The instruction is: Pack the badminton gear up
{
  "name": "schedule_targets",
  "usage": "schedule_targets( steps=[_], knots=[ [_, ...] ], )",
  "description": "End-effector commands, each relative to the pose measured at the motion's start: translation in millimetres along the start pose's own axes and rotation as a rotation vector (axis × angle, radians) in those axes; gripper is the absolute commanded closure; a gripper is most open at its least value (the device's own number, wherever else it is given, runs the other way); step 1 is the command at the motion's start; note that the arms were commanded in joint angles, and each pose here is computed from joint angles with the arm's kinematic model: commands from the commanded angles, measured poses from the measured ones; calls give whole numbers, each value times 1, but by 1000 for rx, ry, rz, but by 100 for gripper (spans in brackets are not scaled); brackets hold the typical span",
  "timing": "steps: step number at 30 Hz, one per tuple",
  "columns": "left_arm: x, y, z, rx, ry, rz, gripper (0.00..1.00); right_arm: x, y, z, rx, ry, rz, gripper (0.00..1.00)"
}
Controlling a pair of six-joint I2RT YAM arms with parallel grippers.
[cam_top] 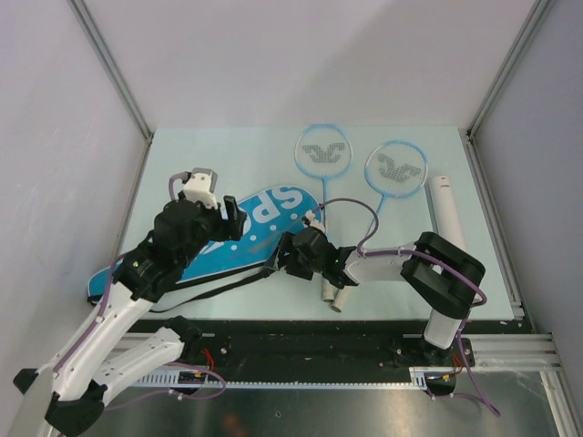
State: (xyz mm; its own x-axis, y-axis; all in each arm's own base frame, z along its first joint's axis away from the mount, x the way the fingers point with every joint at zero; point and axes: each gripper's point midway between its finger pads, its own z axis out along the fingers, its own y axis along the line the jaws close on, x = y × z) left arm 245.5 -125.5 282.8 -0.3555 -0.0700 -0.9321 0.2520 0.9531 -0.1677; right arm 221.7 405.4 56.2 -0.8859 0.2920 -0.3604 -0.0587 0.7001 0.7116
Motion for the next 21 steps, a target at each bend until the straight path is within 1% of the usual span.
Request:
schedule_targets(
  steps=[1,4,6,7,8,9,10,11,12,14,15,16,17,18,19,20,21],
  knots=[
    [2,-6,4,38,22,36,23,-22,-5,-5,23,-92,53,20],
    [9,-12,6,73,47,45,23,-35,-17,0,61,-145,84,21],
    [17,-15,9,90,74,50,26,-39,-23,5,78,-157,119,23],
    [26,-19,11,116,101,53,27,-41,-29,7,89,-162,135,27],
    [33,-21,13,127,126,54,31,-43,-26,9,75,-167,146,30],
    [41,-24,15,145,152,56,37,-40,-26,13,65,-148,148,33],
    [56,-25,17,158,191,52,39,-39,-25,14,56,-145,144,37],
    [63,-26,18,157,210,25,41,-38,-23,15,48,-148,144,36],
    [72,-26,20,152,233,10,46,-40,-26,17,57,-164,139,36],
    [98,-24,25,128,307,-40,51,-42,-27,19,62,-183,120,38],
    [111,-22,28,113,349,-53,53,-45,-30,20,70,-197,116,39],
    [135,-19,35,89,425,-57,55,-48,-34,21,76,-201,98,43],
    [148,-20,38,76,470,-67,54,-56,-36,22,71,-215,95,45],
    [161,-27,38,81,504,-35,50,-60,-39,22,76,-224,90,48],
    [178,-29,42,58,563,2,46,-64,-41,23,77,-229,76,55],
    [185,-28,45,22,572,35,37,-72,-44,22,76,-231,81,58],
    [193,-39,44,39,593,82,35,-74,-46,23,77,-229,77,63]
  ],
)
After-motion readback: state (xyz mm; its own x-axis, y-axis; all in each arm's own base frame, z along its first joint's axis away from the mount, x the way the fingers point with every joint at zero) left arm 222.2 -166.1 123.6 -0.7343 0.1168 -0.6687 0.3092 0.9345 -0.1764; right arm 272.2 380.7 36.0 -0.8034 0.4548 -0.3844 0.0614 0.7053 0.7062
